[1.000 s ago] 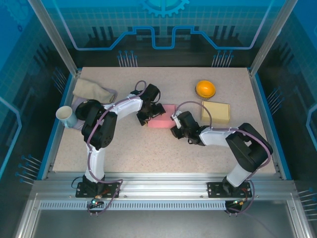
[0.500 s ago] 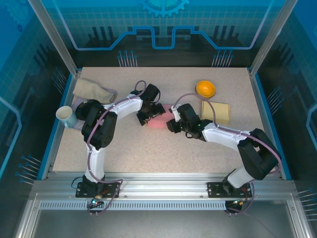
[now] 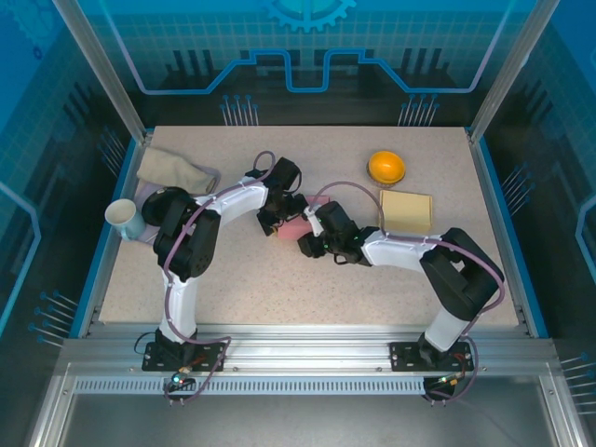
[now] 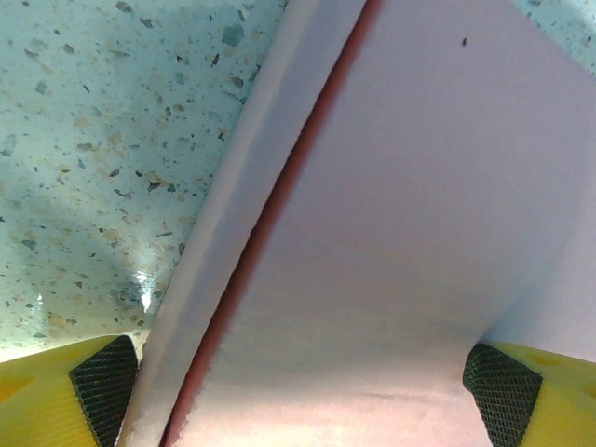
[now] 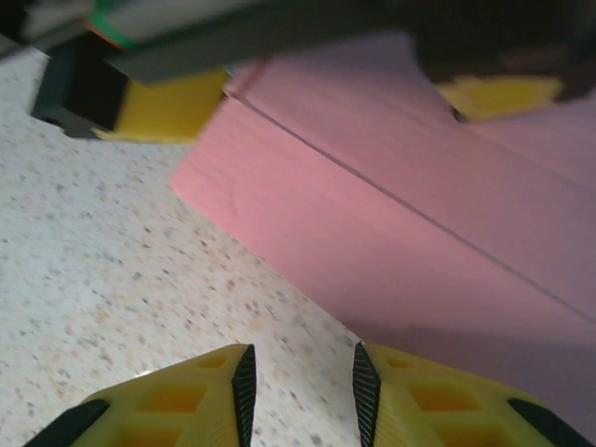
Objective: Fold the paper box
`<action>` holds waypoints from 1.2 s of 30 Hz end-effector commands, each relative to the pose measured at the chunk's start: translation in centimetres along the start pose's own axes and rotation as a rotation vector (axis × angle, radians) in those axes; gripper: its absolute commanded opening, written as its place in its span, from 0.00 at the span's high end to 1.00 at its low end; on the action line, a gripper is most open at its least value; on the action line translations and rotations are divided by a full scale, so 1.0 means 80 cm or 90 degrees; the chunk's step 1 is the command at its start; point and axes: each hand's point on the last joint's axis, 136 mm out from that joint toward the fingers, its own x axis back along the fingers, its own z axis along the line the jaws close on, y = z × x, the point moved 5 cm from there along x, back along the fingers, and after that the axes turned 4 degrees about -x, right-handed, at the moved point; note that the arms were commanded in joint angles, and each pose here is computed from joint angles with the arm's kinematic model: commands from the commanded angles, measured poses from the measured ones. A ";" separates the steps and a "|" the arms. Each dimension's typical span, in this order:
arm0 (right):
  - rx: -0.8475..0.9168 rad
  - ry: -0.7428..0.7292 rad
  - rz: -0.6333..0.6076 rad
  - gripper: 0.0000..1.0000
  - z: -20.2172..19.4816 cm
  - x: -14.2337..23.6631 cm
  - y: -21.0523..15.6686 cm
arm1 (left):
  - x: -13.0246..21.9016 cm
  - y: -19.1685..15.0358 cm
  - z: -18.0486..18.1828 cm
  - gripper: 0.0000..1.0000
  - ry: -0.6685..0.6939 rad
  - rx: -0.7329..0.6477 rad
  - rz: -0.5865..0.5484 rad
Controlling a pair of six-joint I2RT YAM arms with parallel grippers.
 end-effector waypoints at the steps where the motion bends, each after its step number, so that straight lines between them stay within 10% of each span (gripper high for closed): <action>1: -0.015 0.002 -0.043 0.65 0.004 -0.008 0.017 | -0.053 -0.023 0.074 0.04 0.168 0.011 0.064; 19: -0.184 -0.107 -0.001 0.67 -0.059 -0.043 0.008 | -0.055 -0.026 0.076 0.04 0.163 0.012 0.070; 36: -0.232 -0.014 -0.053 0.67 -0.037 0.013 0.031 | -0.056 -0.022 0.078 0.04 0.165 0.015 0.069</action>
